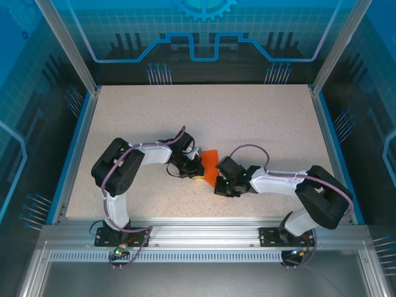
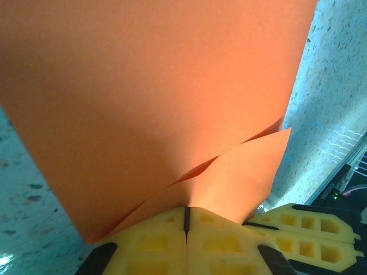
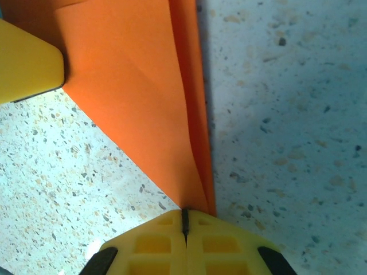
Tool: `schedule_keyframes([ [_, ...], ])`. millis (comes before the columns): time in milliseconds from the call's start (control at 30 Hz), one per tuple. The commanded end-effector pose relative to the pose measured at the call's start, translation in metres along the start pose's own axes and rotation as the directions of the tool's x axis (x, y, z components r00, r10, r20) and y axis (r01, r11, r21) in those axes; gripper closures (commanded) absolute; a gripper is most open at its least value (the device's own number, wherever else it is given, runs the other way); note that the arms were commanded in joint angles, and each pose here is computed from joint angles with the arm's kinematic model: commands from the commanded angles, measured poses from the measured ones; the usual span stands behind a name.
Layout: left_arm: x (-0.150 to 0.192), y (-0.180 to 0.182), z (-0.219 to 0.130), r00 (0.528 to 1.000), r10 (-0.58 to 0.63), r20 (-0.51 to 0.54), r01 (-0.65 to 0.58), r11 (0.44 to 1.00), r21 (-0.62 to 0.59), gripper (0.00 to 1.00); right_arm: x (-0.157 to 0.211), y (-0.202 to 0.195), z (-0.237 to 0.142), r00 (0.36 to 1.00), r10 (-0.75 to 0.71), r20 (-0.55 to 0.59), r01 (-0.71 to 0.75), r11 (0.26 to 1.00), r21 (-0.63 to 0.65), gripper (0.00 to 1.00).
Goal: Fold a paper plane with a square sheet of paper (fold left side to right side)
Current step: Third fold the triangle at the center of the table.
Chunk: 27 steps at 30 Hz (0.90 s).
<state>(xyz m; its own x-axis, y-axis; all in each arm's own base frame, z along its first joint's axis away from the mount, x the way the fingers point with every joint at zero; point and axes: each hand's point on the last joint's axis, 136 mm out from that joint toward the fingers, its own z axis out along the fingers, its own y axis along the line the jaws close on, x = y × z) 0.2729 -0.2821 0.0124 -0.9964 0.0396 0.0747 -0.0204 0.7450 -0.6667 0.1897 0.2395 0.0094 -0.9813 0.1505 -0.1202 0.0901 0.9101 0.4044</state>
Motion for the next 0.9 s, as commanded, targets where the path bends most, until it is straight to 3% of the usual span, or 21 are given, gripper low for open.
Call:
schedule_keyframes([
  [0,0.008,0.044,0.011,0.998,-0.056,-0.010,0.054,0.984,-0.169,1.00,0.046,-0.070,0.001,0.986,0.080,-0.147,-0.045,0.973,0.227,1.00],
  [300,0.007,0.041,0.010,0.998,-0.060,-0.006,0.059,0.985,-0.160,1.00,0.042,-0.064,-0.015,0.989,0.055,-0.136,-0.031,0.984,0.175,1.00],
  [533,0.005,0.036,0.009,0.999,-0.054,-0.003,0.053,0.987,-0.151,1.00,0.010,-0.003,-0.040,0.996,-0.090,-0.005,0.089,0.994,-0.068,0.99],
  [700,0.005,0.034,0.010,0.999,-0.051,-0.004,0.050,0.988,-0.149,1.00,-0.010,0.023,-0.041,0.990,-0.128,0.050,0.134,0.984,-0.121,0.97],
  [867,0.005,0.032,0.010,0.999,-0.048,-0.005,0.046,0.988,-0.147,1.00,-0.019,0.040,-0.024,0.992,-0.126,0.026,0.128,0.982,-0.141,0.99],
])
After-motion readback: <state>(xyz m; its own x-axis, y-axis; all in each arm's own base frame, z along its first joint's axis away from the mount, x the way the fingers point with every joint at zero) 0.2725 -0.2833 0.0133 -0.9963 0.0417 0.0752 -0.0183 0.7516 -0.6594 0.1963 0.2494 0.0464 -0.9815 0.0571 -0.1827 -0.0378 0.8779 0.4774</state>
